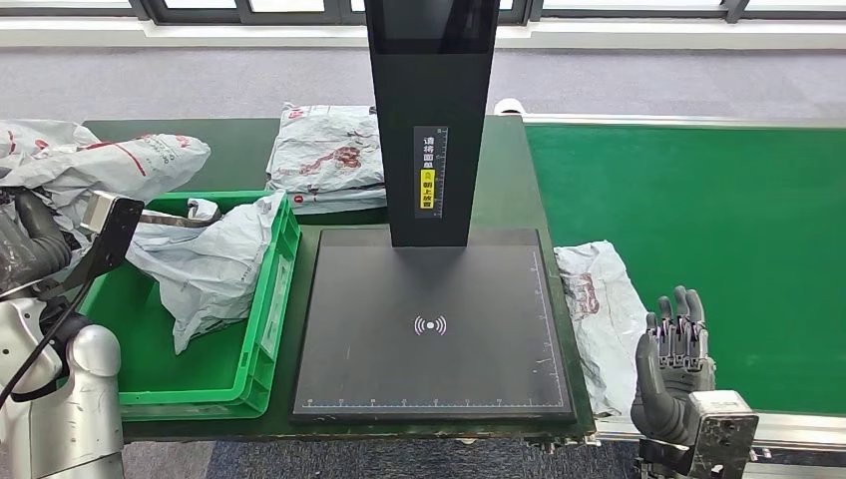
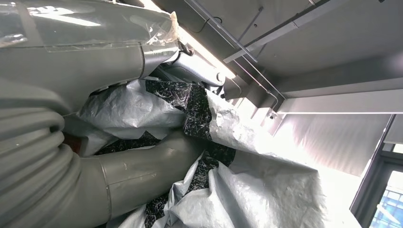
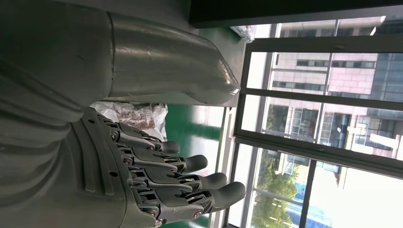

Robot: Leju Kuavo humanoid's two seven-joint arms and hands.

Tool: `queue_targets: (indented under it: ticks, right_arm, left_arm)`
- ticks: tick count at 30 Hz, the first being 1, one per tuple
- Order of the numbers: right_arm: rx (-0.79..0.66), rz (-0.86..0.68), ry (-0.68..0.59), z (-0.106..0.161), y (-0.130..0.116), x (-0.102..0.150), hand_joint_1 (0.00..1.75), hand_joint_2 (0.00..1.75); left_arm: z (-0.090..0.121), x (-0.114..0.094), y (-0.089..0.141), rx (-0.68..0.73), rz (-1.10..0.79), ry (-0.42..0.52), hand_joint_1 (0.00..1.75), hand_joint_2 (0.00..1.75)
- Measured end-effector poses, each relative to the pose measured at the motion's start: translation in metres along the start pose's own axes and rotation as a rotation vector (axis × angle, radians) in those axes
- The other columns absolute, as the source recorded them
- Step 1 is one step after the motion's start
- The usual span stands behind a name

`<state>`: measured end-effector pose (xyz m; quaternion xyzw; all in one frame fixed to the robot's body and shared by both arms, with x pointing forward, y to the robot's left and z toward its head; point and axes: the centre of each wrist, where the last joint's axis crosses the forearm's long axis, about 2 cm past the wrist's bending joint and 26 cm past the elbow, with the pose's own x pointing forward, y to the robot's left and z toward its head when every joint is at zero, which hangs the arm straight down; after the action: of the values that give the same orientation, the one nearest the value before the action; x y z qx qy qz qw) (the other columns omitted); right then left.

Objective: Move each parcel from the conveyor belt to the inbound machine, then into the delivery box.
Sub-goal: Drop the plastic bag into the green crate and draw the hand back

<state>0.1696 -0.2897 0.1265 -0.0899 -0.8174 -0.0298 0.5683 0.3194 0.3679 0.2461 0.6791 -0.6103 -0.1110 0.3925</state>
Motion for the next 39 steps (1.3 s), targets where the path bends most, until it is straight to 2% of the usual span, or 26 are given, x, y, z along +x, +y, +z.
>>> queue_targets:
  ticks: [6, 10, 12, 15, 17, 24, 39]
  right_arm:
    - [0.000, 0.000, 0.000, 0.000, 0.000, 0.000, 0.00, 1.75]
    - [0.009, -0.001, 0.004, 0.000, 0.000, 0.000, 0.00, 1.75]
    - [0.037, 0.000, 0.013, -0.003, 0.000, -0.001, 0.00, 1.75]
    - [0.069, 0.008, 0.022, -0.009, -0.001, -0.004, 0.00, 1.75]
    - [0.075, 0.012, 0.023, -0.012, -0.001, -0.007, 0.00, 1.75]
    - [0.082, 0.023, 0.022, -0.020, -0.002, -0.010, 0.00, 1.75]
    - [0.064, 0.041, 0.035, -0.030, -0.002, -0.009, 0.00, 1.75]
  left_arm:
    - [0.000, 0.000, 0.000, 0.000, 0.000, 0.000, 1.75, 1.75]
    - [0.001, -0.001, -0.001, -0.029, 0.006, 0.022, 0.00, 0.00]
    - [0.013, -0.010, -0.007, -0.185, 0.020, 0.079, 0.00, 0.00]
    - [0.049, -0.036, -0.024, -0.528, 0.015, 0.124, 0.00, 0.00]
    - [0.070, -0.048, -0.031, -0.627, -0.002, 0.131, 0.00, 0.00]
    - [0.084, -0.058, -0.035, -0.698, -0.020, 0.150, 0.00, 0.00]
    - [0.081, -0.056, -0.041, -0.720, -0.010, 0.156, 0.00, 0.00]
